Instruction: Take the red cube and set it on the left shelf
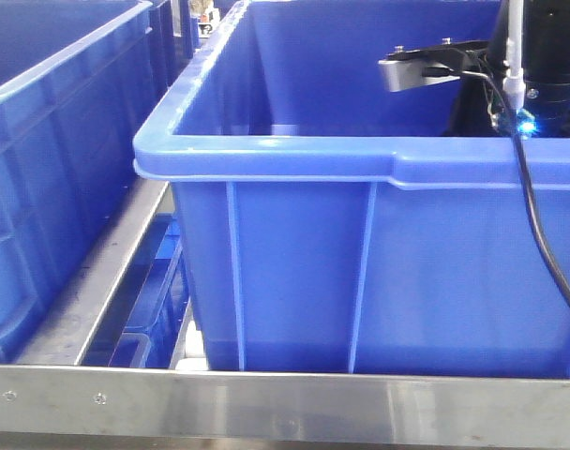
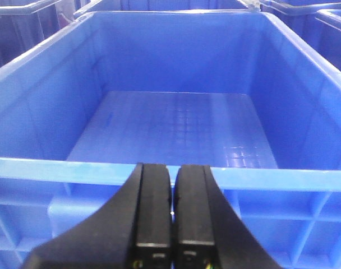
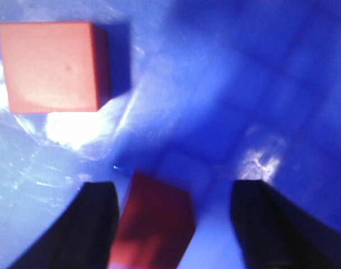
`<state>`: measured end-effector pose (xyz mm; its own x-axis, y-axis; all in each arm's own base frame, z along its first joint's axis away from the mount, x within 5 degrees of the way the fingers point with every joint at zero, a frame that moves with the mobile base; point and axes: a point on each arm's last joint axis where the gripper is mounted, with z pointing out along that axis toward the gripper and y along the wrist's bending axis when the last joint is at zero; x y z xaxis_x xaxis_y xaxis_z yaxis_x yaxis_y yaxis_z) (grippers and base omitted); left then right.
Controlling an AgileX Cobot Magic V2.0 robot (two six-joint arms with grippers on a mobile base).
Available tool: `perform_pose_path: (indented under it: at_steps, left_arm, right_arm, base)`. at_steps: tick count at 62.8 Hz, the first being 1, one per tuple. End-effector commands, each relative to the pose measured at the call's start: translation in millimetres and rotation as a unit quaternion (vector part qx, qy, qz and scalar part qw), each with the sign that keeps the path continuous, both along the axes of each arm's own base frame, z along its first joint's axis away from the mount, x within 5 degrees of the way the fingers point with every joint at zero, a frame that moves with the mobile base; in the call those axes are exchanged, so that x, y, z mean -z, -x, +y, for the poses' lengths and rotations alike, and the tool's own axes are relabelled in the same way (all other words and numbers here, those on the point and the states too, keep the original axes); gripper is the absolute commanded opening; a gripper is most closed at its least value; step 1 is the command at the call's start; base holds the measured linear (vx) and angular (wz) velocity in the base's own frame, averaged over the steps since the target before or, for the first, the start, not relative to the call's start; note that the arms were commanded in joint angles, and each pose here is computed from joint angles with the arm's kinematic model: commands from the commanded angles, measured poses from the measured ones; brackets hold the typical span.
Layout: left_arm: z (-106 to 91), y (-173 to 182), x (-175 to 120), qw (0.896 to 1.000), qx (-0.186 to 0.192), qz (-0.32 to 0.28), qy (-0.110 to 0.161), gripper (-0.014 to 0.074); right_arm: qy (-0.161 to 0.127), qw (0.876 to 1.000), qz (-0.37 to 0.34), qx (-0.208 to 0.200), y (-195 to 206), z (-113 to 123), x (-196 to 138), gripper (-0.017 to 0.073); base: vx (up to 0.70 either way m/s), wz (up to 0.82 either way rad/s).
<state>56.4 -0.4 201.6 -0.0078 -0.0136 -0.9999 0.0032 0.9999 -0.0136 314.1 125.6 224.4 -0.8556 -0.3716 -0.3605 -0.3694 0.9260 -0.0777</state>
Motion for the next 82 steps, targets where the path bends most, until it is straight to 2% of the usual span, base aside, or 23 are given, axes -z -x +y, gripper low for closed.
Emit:
perform_pose_path:
  at_steps: [1, 7, 12, 23, 32, 38, 43, 51, 73, 82]
  left_arm:
    - [0.3, 0.2, 0.2, 0.999, -0.002, -0.033, 0.006, 0.009]
    - [0.3, 0.2, 0.2, 0.999, -0.002, -0.033, 0.006, 0.009]
    - [0.3, 0.2, 0.2, 0.999, -0.002, -0.033, 0.006, 0.009]
    - [0.3, 0.2, 0.2, 0.999, -0.002, -0.033, 0.006, 0.009]
    - [0.3, 0.2, 0.2, 0.999, -0.002, -0.033, 0.006, 0.009]
    - [0.3, 0.2, 0.2, 0.999, -0.002, -0.033, 0.006, 0.009]
    - [0.3, 0.2, 0.2, 0.999, -0.002, -0.033, 0.006, 0.009]
    - [0.3, 0.2, 0.2, 0.999, -0.002, -0.033, 0.006, 0.009]
    - [0.3, 0.2, 0.2, 0.999, -0.002, -0.033, 0.006, 0.009]
    - [0.3, 0.2, 0.2, 0.999, -0.002, -0.033, 0.006, 0.009]
  right_arm:
    - [-0.01, 0.999, -0.039, -0.005, -1.6, 0.0, -26.2, 0.0555]
    - [-0.016, 0.998, -0.056, -0.006, 0.8, -1.1, -36.7, 0.0544]
    - [-0.031, 0.996, -0.089, -0.007, 6.4, -3.2, -55.1, 0.0498]
    - [-0.066, 0.983, -0.17, -0.009, 27.7, -11.8, -99.9, 0.0293]
    - [-0.099, 0.964, -0.247, -0.012, 60.0, -24.9, -134.5, 0.0137]
    - [-0.119, 0.949, -0.293, -0.015, 83.4, -34.3, -148.5, 0.0082]
    - [-0.137, 0.931, -0.337, -0.018, 110.9, -45.5, -156.7, 0.0052]
    - [-0.156, 0.91, -0.384, -0.022, 149.3, -61.3, -154.7, 0.0046]
    - [-0.186, 0.871, -0.455, -0.024, 236.7, -97.9, -106.8, 0.0046]
    - [-0.201, 0.845, -0.494, -0.024, 264.4, -109.6, -89.0, 0.0046]
  base:
    - [0.0, 0.0]
    - [-0.03, -0.17]
    - [-0.01, -0.07]
    - [0.0, 0.0]
    - [0.0, 0.0]
    - [0.0, 0.0]
    - [0.0, 0.0]
    - [0.0, 0.0]
    - [0.0, 0.0]
    - [0.0, 0.0]
